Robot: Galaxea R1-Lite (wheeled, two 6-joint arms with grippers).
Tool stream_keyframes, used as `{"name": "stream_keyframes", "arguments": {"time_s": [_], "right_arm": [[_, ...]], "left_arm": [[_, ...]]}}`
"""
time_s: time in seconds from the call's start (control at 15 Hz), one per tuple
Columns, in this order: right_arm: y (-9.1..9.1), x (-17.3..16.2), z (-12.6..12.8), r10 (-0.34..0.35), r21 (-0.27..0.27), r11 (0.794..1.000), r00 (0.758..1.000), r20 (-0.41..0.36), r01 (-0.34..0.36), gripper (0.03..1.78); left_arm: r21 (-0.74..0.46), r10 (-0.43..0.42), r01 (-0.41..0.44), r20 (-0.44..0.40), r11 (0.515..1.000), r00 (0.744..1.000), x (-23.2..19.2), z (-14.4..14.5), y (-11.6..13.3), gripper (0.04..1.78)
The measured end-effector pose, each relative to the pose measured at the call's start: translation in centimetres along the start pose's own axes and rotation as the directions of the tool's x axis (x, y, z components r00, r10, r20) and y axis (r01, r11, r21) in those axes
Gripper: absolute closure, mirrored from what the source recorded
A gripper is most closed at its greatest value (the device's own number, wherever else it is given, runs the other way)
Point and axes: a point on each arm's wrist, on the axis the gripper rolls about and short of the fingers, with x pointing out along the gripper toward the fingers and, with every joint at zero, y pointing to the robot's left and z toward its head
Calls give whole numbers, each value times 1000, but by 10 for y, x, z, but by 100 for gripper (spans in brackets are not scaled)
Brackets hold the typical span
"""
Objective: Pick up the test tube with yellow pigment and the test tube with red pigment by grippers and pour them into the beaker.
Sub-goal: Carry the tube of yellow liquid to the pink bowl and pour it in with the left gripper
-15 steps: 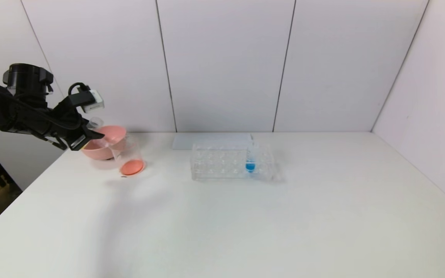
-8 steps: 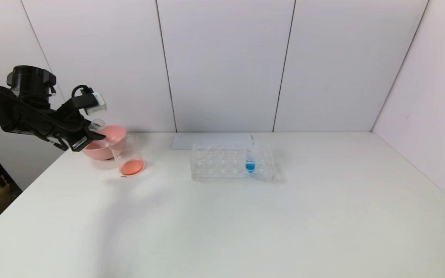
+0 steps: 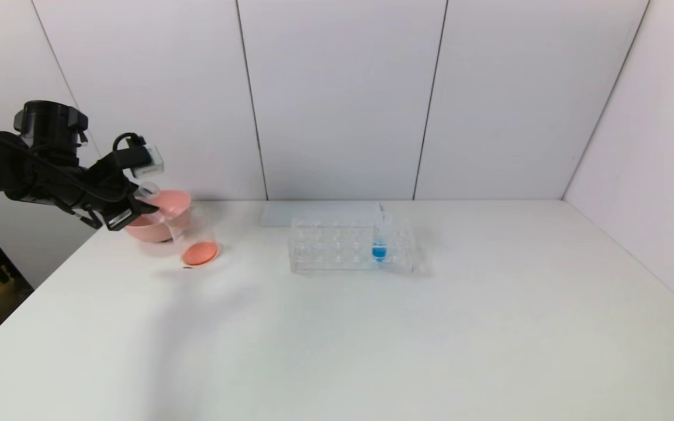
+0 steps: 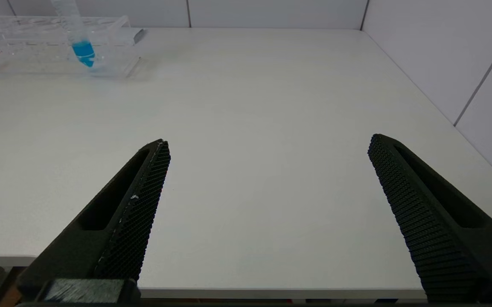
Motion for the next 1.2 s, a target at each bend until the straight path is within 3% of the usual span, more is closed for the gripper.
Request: {"name": "stream_keyframes", "arguments": {"time_s": [1.2], "right_arm": [[0,0,0,0,0,1000,1000,0,0,11]], "left_arm": [[146,23,-3,-135,989,991,12,11,-9,133]]}}
